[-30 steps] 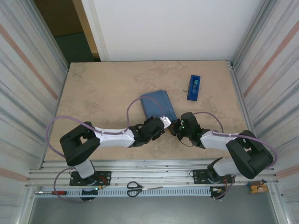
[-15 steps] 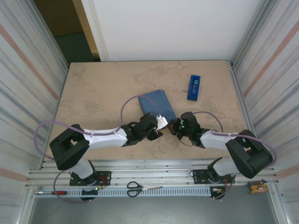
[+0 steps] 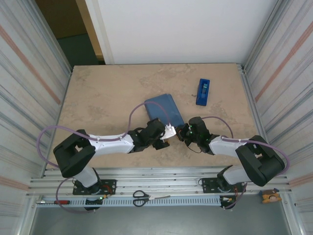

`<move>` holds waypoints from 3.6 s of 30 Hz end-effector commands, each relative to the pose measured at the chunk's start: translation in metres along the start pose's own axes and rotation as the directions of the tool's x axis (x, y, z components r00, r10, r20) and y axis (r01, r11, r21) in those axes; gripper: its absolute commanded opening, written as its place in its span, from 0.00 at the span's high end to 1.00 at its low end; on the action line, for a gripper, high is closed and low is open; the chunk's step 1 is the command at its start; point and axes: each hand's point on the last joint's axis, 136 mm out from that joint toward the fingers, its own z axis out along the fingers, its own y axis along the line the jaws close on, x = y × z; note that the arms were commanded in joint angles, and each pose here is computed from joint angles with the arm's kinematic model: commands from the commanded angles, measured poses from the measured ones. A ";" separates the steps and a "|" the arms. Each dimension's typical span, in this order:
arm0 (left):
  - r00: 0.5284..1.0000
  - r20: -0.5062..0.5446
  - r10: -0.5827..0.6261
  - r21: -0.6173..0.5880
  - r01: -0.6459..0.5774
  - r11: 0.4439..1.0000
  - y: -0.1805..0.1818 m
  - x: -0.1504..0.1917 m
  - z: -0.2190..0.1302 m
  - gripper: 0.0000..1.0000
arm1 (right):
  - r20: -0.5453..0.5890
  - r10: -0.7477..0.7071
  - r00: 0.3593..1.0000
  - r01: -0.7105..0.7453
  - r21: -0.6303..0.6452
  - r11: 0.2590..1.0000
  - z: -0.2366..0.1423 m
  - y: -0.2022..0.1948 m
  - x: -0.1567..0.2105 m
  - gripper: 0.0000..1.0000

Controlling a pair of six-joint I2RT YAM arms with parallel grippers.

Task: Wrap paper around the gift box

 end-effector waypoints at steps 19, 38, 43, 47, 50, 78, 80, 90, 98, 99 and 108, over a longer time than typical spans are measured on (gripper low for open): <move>0.992 -0.120 -0.038 -0.020 0.036 0.999 -0.004 0.030 0.024 0.36 | 0.031 0.022 0.999 -0.021 -0.020 1.000 0.000 0.011 -0.008 1.00; 0.966 -0.236 -0.102 0.045 0.116 0.992 -0.036 0.077 0.031 0.45 | 0.056 -0.004 0.998 0.004 0.004 1.000 -0.020 0.011 -0.014 0.99; 0.965 -0.241 -0.100 0.054 0.116 0.992 -0.039 0.079 0.031 0.46 | 0.099 -0.037 0.994 0.035 0.021 0.999 -0.042 0.011 -0.025 0.97; 0.964 -0.249 -0.097 0.054 0.114 0.992 -0.040 0.081 0.032 0.46 | 0.133 -0.053 0.990 0.047 0.047 0.998 -0.061 0.008 -0.043 0.96; 0.963 -0.252 -0.097 0.054 0.114 0.992 -0.041 0.081 0.032 0.46 | 0.156 -0.059 0.986 0.052 0.052 0.997 -0.074 0.007 -0.060 0.95; 0.959 -0.274 -0.073 0.093 0.102 0.990 -0.052 0.085 0.038 0.47 | 0.082 -0.219 0.972 0.206 0.147 0.968 -0.060 0.031 -0.264 0.83; 0.959 -0.274 -0.074 0.096 0.104 0.990 -0.053 0.085 0.039 0.47 | 0.048 -0.210 0.976 0.203 0.132 0.970 -0.050 0.032 -0.270 0.82; 0.956 -0.284 -0.079 0.102 0.112 0.988 -0.055 0.088 0.039 0.47 | -0.001 -0.193 0.981 0.193 0.091 0.977 -0.023 0.034 -0.291 0.80; 0.956 -0.283 -0.076 0.106 0.110 0.988 -0.056 0.088 0.039 0.47 | -0.010 -0.173 0.985 0.172 0.131 0.976 -0.018 0.025 -0.298 0.78; 0.956 -0.283 -0.077 0.106 0.111 0.988 -0.056 0.088 0.039 0.47 | -0.014 -0.169 0.986 0.169 0.131 0.977 -0.016 0.024 -0.298 0.78; 0.956 -0.283 -0.074 0.111 0.110 0.988 -0.057 0.087 0.040 0.48 | -0.048 -0.150 0.988 0.154 0.104 0.983 -0.007 0.022 -0.296 0.78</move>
